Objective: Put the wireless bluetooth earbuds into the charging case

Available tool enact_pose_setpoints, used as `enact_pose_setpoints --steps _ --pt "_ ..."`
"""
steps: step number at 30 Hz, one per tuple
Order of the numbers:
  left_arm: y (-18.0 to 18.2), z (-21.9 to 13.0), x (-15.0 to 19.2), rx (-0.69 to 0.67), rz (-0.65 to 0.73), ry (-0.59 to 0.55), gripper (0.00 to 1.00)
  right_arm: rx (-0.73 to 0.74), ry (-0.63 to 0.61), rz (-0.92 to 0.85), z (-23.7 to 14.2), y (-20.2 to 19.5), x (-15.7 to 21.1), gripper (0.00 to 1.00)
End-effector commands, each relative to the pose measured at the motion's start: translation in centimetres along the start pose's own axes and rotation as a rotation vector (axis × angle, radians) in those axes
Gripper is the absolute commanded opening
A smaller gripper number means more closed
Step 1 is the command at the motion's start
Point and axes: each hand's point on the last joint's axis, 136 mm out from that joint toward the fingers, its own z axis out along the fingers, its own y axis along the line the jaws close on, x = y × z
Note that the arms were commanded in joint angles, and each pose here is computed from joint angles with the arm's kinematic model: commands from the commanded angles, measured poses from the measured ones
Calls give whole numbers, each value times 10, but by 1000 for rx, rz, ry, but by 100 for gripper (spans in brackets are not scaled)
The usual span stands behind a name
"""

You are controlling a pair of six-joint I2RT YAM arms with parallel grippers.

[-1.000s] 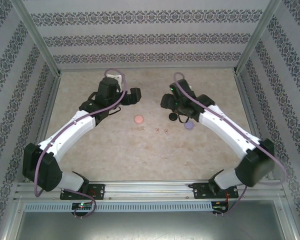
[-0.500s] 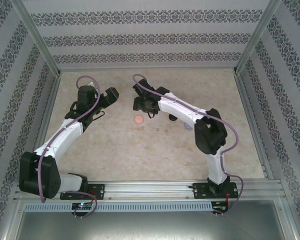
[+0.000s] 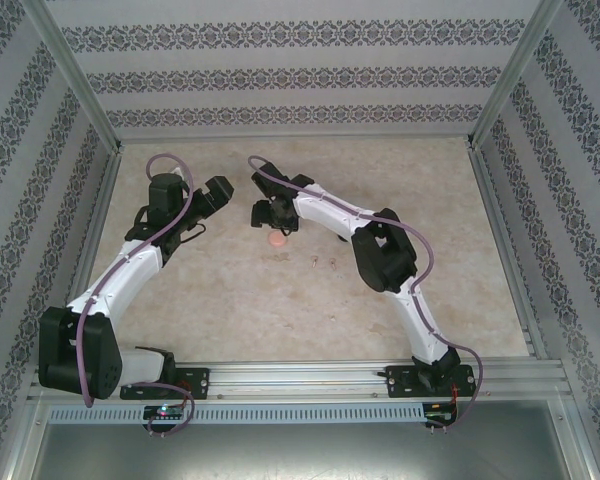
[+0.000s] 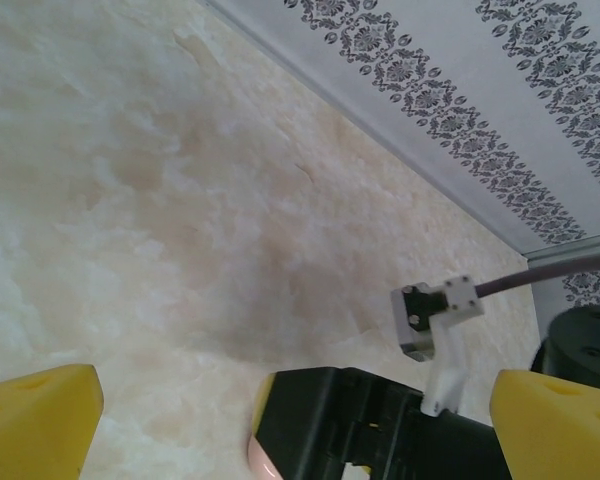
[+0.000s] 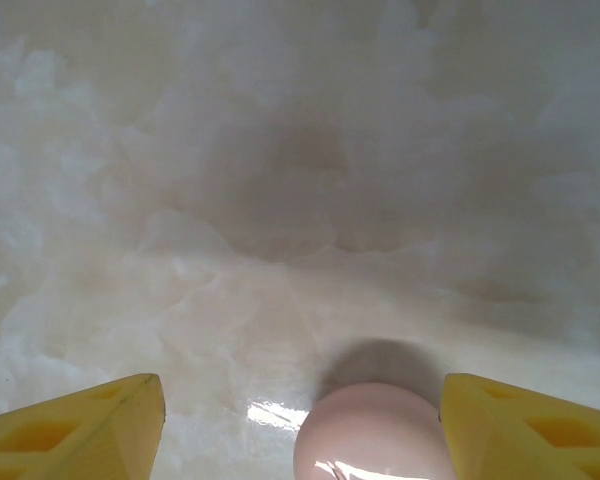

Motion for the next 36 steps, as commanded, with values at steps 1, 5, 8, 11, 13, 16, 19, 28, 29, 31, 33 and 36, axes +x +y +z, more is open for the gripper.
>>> enact_pose_setpoints --steps 1,5,8,11,13,16,19,28,29,31,33,36 --pt "-16 -5 -16 61 26 -45 99 -18 43 -9 8 2 6 73" --pt "-16 -4 -16 60 28 -45 99 -32 60 -18 8 5 15 73" --pt "-15 -3 -16 57 26 -44 99 -39 68 -29 3 7 24 73" --pt "-13 -1 -15 53 20 -42 99 -48 76 -36 -3 8 35 73" --pt "-12 0 -15 53 19 -41 99 -58 84 -36 -8 9 43 73" --pt "-13 2 -15 58 18 -40 99 -75 95 -35 -16 10 56 72" --pt "-14 3 -15 58 24 -36 99 -105 82 -49 -32 14 62 73" --pt "-16 3 -23 46 55 -49 99 -31 18 -186 -49 4 44 74" --pt "-16 2 -24 42 57 -52 99 -23 13 -221 -48 5 41 74" --pt "-15 0 -28 40 57 -58 99 -12 18 -305 -44 8 36 75" --pt "-15 -2 -31 41 57 -62 99 -8 32 -415 -40 11 35 75" --pt "-15 -3 -33 42 60 -63 99 21 50 -557 -35 9 35 77"
